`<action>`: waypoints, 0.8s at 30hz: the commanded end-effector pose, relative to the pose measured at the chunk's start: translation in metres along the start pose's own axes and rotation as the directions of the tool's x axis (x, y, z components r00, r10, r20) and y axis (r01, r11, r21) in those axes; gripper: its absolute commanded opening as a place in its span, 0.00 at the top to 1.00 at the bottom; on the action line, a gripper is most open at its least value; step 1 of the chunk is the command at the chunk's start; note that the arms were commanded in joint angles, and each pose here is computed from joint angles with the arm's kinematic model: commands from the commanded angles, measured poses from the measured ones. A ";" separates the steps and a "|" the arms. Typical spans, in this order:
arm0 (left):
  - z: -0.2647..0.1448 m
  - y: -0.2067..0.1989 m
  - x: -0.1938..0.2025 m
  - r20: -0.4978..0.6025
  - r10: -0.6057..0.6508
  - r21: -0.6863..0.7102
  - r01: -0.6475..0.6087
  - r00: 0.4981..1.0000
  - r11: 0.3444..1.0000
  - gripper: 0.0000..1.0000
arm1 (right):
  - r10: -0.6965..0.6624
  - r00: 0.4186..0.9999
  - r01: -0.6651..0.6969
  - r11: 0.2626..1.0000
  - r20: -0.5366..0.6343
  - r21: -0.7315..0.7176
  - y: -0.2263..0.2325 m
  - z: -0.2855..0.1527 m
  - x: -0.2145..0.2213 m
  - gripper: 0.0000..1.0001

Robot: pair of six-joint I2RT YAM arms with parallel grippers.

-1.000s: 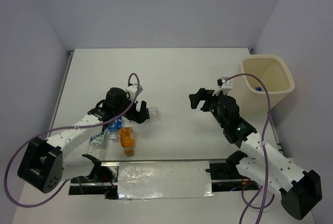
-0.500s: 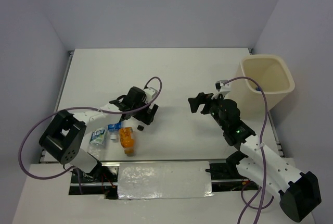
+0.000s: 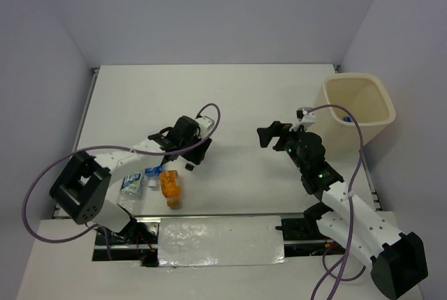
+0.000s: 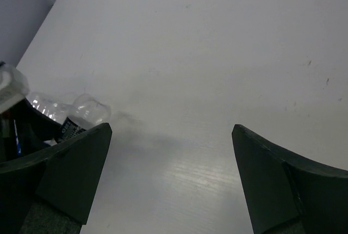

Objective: Put the plastic bottles in the bin

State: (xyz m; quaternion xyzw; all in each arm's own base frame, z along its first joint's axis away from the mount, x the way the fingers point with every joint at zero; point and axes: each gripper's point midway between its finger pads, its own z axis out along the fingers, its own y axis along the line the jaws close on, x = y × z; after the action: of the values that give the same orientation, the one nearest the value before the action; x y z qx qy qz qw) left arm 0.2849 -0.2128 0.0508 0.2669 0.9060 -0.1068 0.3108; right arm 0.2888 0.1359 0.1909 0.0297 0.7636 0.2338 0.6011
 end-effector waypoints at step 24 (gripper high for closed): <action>-0.131 -0.118 -0.108 0.610 0.018 0.374 -0.308 0.792 0.875 0.63 | 0.189 0.972 -0.228 0.648 -0.137 -0.727 0.175 -0.001 0.000 0.00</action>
State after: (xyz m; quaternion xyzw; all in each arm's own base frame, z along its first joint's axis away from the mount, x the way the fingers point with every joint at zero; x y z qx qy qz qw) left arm 0.2379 -0.2842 0.1926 0.3418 0.7414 -0.3176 0.4823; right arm 0.2414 0.2786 0.2330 -0.1170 0.6367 0.5830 0.4909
